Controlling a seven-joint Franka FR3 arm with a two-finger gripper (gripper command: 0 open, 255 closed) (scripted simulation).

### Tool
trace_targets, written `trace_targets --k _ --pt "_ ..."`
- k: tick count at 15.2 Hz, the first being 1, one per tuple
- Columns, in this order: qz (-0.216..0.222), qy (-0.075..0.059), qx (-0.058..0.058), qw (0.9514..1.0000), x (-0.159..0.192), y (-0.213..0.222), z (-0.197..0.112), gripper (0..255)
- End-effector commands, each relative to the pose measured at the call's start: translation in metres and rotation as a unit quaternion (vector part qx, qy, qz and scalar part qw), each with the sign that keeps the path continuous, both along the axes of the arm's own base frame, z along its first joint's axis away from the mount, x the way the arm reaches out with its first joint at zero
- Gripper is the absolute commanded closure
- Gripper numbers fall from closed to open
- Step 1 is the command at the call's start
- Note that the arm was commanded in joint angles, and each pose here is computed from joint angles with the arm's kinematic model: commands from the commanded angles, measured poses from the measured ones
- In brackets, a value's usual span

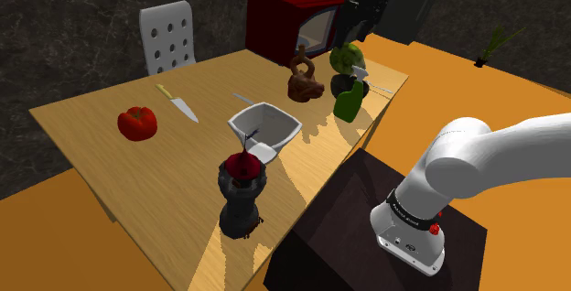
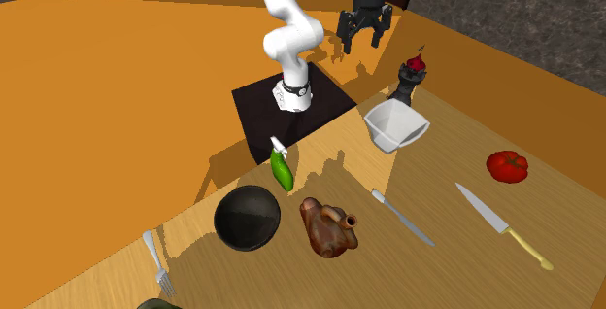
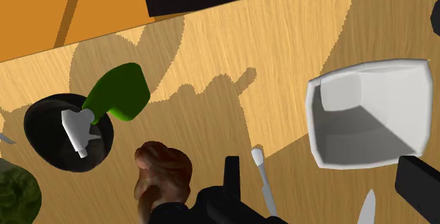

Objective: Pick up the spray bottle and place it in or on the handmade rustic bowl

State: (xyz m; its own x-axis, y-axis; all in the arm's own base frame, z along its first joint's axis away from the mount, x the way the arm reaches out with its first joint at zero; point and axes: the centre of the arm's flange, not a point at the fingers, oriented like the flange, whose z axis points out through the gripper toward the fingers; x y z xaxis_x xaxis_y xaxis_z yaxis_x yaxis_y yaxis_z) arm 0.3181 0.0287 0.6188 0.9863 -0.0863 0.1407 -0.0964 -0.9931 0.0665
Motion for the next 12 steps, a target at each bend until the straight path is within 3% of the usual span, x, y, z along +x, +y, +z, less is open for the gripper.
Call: trace_targets --k 1,12 --pt "0.000 0.000 0.000 1.0000 0.000 0.000 0.000 0" --pt "0.000 0.013 0.028 0.9995 0.016 -0.141 -0.058 0"
